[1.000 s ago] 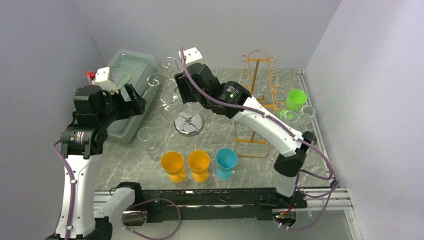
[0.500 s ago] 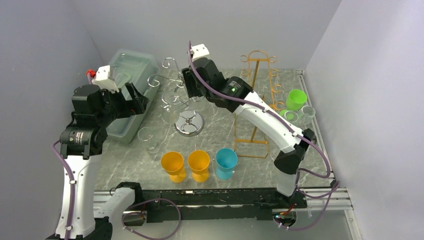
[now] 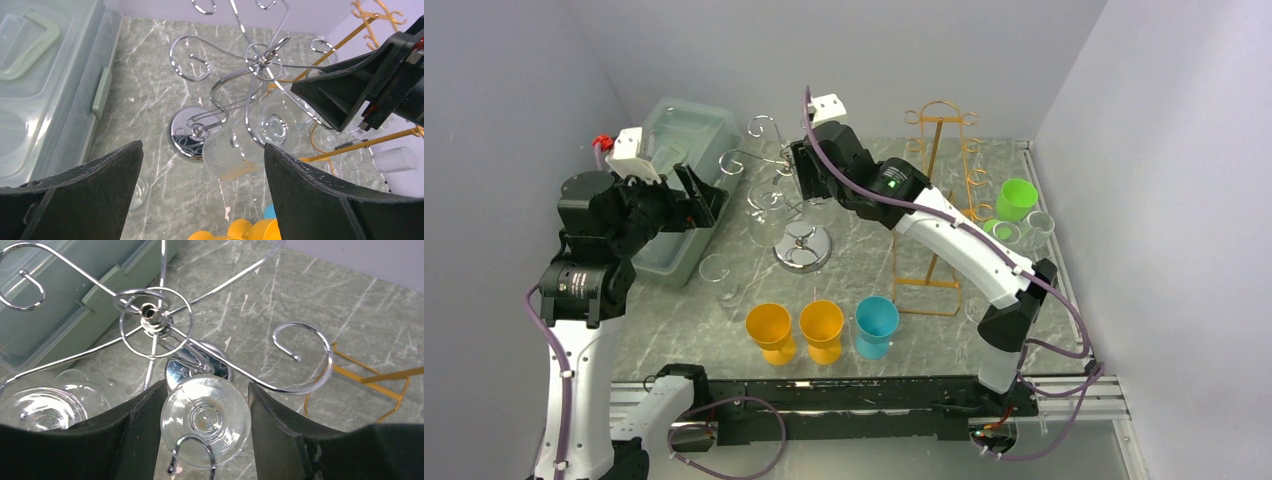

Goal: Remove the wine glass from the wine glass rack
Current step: Pick up the wine glass from the wine rack.

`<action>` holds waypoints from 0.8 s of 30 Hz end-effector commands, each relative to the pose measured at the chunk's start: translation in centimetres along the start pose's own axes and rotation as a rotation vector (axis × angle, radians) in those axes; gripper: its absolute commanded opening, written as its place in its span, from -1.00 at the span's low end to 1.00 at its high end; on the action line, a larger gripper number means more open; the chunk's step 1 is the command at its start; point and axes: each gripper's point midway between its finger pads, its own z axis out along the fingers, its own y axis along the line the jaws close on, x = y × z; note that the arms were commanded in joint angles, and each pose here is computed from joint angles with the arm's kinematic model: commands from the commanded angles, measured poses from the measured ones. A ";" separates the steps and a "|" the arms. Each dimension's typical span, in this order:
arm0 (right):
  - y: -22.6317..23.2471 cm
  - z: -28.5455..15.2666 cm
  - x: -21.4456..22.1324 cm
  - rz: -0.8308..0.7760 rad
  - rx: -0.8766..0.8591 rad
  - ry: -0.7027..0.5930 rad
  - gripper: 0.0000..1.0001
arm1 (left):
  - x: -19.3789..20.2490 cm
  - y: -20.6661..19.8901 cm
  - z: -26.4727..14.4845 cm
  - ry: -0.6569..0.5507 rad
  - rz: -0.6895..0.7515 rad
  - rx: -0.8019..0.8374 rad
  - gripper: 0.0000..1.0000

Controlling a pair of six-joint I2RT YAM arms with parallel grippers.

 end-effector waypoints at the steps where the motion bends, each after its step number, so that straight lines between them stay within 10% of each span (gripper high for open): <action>1: -2.1 -3.6 -4.1 0.100 0.023 -0.140 -0.44 | -3.0 -2.6 -1.1 -0.110 0.061 0.121 0.90; 24: -5.1 -7.3 -3.6 0.148 0.081 -0.143 -0.46 | -4.1 -9.6 1.9 -0.106 0.201 0.363 0.86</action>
